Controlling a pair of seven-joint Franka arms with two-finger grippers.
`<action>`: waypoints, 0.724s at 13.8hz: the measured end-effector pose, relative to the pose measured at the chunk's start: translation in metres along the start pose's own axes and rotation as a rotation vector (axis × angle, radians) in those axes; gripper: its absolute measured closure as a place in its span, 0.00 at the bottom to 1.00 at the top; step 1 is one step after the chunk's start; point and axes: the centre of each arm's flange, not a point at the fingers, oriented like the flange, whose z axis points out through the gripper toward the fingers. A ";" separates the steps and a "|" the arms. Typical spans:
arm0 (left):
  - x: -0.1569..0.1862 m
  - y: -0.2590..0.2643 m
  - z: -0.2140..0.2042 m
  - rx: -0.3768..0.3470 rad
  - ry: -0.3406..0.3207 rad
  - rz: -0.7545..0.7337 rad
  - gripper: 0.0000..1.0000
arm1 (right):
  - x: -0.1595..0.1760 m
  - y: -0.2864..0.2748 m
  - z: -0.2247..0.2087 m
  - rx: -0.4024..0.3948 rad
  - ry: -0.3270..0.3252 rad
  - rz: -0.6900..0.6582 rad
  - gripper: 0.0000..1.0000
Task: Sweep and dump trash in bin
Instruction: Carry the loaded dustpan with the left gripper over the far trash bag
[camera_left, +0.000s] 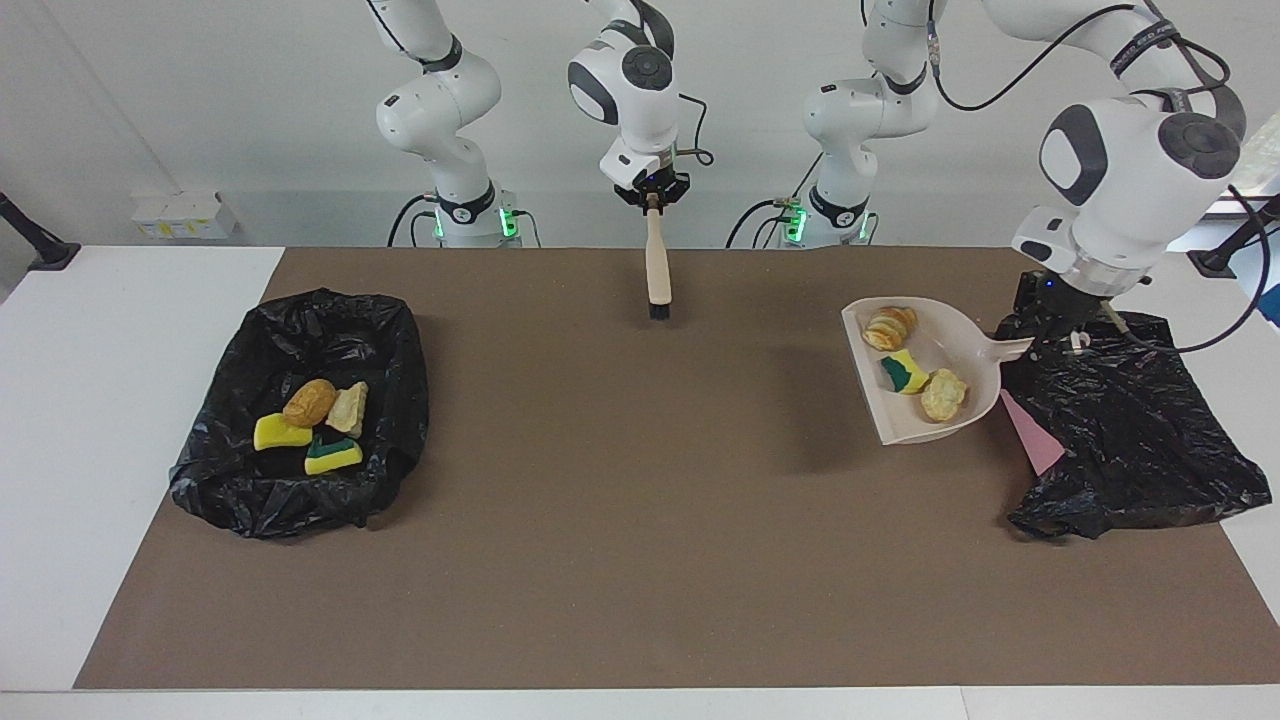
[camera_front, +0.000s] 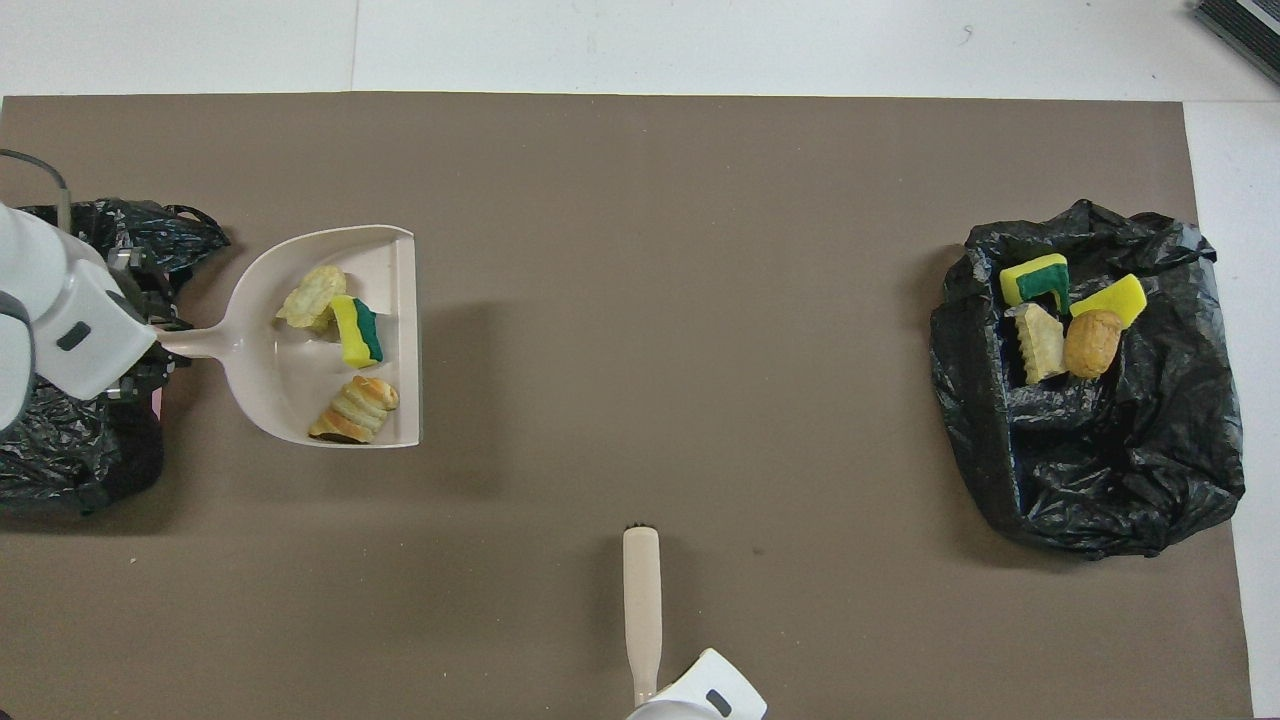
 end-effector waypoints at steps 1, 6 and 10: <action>-0.025 0.004 -0.002 -0.003 0.002 0.003 0.69 | -0.005 -0.001 0.010 0.000 0.008 -0.002 0.74; -0.149 0.036 -0.008 0.002 -0.020 -0.019 0.69 | -0.018 -0.005 0.048 -0.006 0.031 0.017 0.74; -0.208 0.049 -0.018 0.042 -0.163 -0.055 0.69 | -0.019 -0.004 0.049 -0.003 0.035 0.042 0.72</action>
